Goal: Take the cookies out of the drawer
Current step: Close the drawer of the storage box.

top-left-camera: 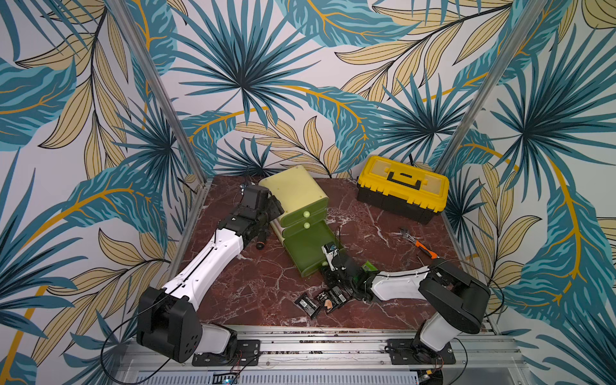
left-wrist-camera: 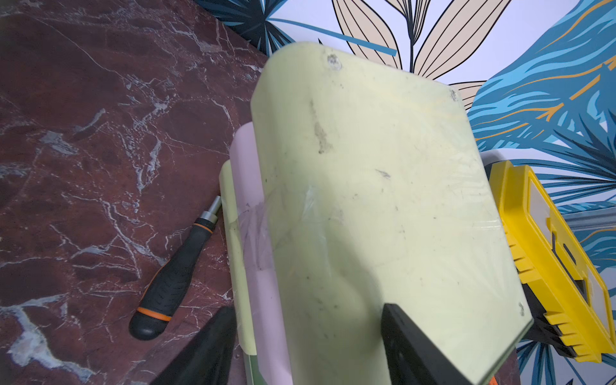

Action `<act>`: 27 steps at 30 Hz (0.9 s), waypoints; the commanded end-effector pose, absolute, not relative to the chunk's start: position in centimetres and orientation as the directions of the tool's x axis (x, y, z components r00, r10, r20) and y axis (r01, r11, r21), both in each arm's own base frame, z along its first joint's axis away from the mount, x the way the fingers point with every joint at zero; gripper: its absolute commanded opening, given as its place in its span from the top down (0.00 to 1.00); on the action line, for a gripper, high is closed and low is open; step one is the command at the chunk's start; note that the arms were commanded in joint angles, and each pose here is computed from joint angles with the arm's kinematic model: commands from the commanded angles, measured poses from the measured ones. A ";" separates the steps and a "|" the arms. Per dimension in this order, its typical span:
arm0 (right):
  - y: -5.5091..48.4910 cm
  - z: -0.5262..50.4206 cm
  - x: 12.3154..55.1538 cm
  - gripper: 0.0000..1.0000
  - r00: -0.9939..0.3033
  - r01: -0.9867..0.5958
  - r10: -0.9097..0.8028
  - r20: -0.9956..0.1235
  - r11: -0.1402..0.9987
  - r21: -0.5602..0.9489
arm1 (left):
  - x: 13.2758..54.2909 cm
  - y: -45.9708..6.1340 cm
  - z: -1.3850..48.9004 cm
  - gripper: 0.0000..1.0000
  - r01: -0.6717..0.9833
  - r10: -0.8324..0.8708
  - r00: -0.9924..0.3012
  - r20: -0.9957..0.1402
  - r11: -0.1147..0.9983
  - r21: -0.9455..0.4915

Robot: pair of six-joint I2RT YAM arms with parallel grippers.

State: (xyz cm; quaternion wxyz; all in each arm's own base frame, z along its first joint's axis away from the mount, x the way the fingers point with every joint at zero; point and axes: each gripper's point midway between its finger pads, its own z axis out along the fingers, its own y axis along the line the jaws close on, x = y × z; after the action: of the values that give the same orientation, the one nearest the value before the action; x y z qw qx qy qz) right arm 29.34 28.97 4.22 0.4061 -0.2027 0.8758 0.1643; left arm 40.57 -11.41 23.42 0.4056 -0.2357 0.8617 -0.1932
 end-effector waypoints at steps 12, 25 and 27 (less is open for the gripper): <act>33.6 6.1 34.8 0.51 -0.508 -0.472 -0.097 -0.856 0.862 0.183 | 40.0 -10.8 21.2 0.27 -0.297 -0.545 -0.602 -0.584 0.832 -0.469; 35.6 6.6 40.0 0.51 -0.439 -0.408 0.036 -0.898 0.882 0.235 | 40.0 -10.6 21.2 0.27 -0.300 -0.543 -0.601 -0.587 0.834 -0.463; 35.9 6.7 40.3 0.51 -0.432 -0.404 0.050 -0.900 0.882 0.243 | 40.0 -10.6 21.2 0.27 -0.300 -0.541 -0.603 -0.586 0.835 -0.461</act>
State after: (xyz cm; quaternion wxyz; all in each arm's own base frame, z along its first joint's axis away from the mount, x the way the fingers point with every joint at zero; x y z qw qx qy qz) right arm 39.41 35.29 5.60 0.4991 -0.1297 0.8330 0.2004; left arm 40.61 -11.27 23.36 0.4067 -0.2374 0.8615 -0.1897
